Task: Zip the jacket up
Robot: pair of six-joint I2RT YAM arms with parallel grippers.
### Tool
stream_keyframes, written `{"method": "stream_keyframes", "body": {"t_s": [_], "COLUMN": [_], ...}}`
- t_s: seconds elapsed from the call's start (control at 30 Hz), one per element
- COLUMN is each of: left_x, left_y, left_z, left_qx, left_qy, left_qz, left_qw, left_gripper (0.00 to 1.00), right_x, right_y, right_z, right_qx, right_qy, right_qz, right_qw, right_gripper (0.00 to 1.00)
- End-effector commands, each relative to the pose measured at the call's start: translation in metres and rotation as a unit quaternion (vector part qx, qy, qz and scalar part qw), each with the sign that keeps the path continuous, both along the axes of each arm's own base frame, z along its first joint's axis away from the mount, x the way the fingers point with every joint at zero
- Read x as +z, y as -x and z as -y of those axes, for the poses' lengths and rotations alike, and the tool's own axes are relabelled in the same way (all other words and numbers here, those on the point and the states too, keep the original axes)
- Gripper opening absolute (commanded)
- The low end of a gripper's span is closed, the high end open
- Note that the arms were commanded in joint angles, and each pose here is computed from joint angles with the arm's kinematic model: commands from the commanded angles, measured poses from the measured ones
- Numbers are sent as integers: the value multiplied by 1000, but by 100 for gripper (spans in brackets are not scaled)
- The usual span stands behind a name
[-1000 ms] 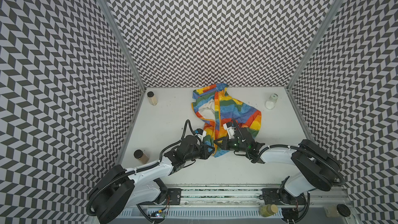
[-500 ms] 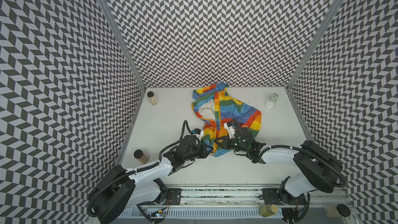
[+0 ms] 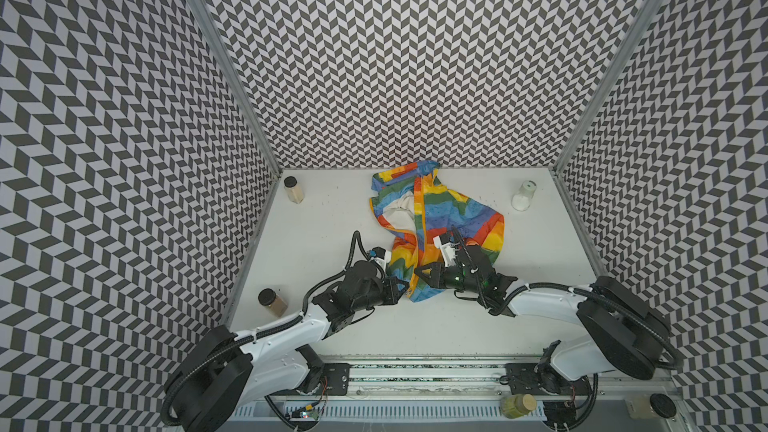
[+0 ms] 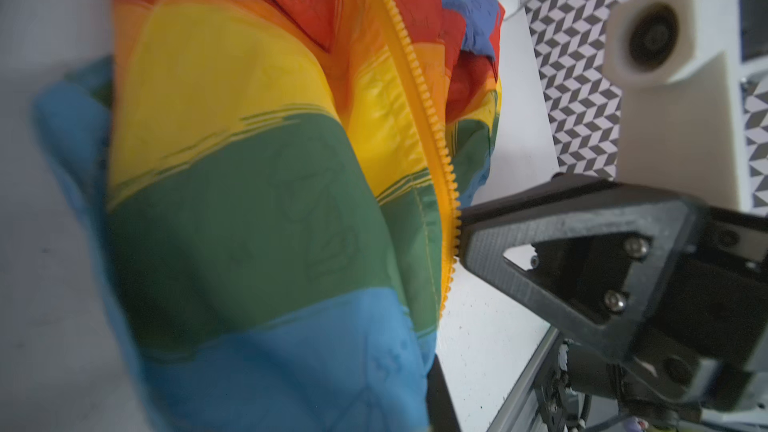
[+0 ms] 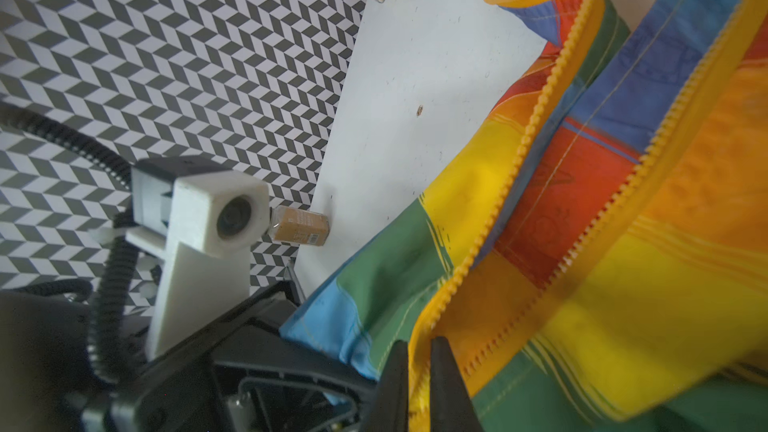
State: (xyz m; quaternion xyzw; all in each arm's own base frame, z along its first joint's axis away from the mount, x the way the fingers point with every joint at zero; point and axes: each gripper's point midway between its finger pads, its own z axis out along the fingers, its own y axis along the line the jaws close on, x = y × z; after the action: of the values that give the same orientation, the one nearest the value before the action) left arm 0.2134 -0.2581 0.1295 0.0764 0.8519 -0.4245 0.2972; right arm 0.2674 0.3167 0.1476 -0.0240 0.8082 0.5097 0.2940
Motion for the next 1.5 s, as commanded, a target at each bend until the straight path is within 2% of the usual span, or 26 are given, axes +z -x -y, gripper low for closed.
{"method": "stream_keyframes", "body": {"t_s": [0.0, 0.1, 0.17, 0.23, 0.6, 0.87, 1.1, 1.47], "left_x": [43, 52, 50, 49, 77, 90, 99, 113], "left_y": [-14, -25, -33, -38, -31, -26, -23, -18], "left_z": [-8, -2, 6, 17, 37, 34, 30, 34], "left_qx": [18, -2, -14, -26, -54, -50, -47, -61], "left_qy": [-101, -147, -174, -177, -106, -13, 32, 82], "left_qz": [117, 140, 129, 124, 110, 42, 16, -5], "left_qw": [988, 979, 976, 976, 987, 998, 998, 995], "left_gripper": [0, 0, 0, 0, 0, 0, 0, 0], "right_x": [26, 39, 47, 53, 70, 79, 87, 87], "right_y": [0, 3, 8, 13, 31, 43, 45, 41], "right_z": [13, 23, 25, 27, 40, 26, 17, 9], "right_qx": [-23, -26, -14, -4, 12, 53, 66, 77], "right_qy": [17, 43, 58, 64, 69, 29, -11, -13], "right_qz": [48, 69, 76, 83, 109, 100, 90, 94], "right_qw": [998, 996, 995, 994, 992, 993, 994, 992], "right_gripper": [30, 33, 33, 32, 29, 29, 32, 35]}}
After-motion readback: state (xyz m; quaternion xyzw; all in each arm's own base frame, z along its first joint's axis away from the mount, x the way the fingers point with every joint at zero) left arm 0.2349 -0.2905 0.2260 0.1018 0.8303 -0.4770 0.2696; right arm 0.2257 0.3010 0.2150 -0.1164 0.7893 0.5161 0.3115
